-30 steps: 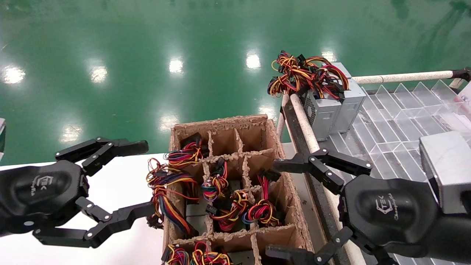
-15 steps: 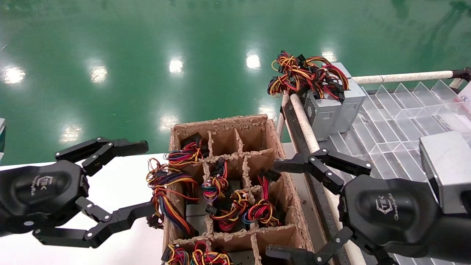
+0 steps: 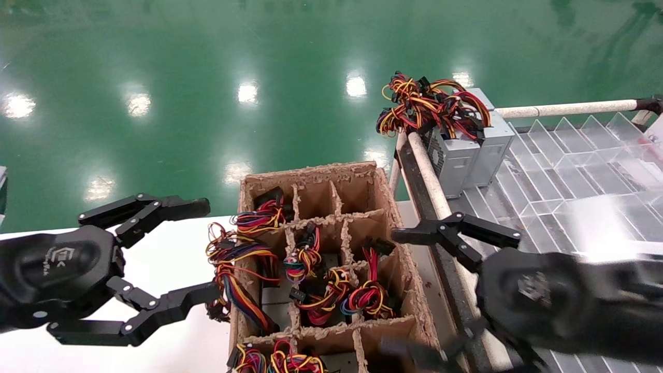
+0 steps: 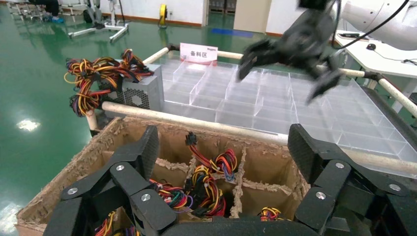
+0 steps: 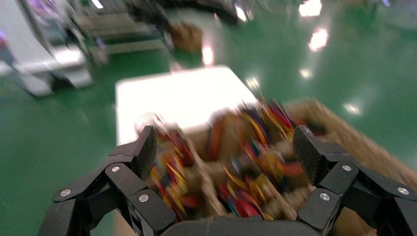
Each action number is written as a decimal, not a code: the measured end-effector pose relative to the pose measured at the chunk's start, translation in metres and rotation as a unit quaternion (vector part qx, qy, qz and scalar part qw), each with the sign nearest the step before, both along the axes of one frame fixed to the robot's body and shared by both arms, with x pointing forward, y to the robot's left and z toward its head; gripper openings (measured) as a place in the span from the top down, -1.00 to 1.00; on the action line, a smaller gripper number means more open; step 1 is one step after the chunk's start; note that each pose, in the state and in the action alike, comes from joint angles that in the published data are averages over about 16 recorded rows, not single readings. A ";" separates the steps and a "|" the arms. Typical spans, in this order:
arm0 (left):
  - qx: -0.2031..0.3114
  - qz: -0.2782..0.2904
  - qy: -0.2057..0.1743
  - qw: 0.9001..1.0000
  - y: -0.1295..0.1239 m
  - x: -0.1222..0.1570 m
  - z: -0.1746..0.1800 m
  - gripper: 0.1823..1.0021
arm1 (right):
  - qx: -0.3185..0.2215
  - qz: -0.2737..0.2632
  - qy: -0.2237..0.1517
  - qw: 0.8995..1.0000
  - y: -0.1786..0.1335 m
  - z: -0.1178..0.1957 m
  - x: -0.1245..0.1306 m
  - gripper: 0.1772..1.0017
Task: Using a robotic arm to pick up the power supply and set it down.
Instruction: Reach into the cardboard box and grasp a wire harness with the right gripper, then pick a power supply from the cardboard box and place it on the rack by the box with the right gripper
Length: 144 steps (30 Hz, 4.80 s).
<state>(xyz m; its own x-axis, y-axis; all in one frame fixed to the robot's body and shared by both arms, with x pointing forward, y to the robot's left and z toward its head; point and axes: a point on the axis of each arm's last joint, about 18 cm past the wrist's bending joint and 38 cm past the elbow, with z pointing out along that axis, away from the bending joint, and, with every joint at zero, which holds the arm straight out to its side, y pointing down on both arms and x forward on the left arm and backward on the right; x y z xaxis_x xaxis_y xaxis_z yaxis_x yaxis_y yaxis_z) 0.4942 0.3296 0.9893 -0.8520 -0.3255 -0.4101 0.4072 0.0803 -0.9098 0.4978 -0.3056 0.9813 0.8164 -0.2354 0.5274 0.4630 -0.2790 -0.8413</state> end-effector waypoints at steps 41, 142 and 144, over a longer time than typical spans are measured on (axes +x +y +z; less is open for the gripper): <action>0.000 0.000 0.000 1.000 0.000 0.000 0.000 0.78 | -0.147 -0.069 0.019 0.987 0.038 -0.035 0.072 -0.21; 0.000 0.000 0.000 1.000 0.000 0.000 0.000 0.98 | -0.393 -0.355 -0.317 0.787 -0.150 0.272 0.038 0.93; 0.000 0.000 0.000 1.000 0.000 0.000 0.000 0.98 | -0.395 -0.358 -0.317 0.785 -0.150 0.268 0.051 0.93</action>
<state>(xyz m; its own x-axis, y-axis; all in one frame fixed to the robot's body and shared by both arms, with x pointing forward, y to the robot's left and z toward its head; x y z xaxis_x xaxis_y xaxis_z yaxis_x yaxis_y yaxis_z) 0.4942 0.3296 0.9893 -0.8520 -0.3255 -0.4101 0.4072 0.0803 -0.9098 0.5490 -0.4559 1.2493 0.1392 0.0901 0.9862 0.2059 -0.9767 0.0602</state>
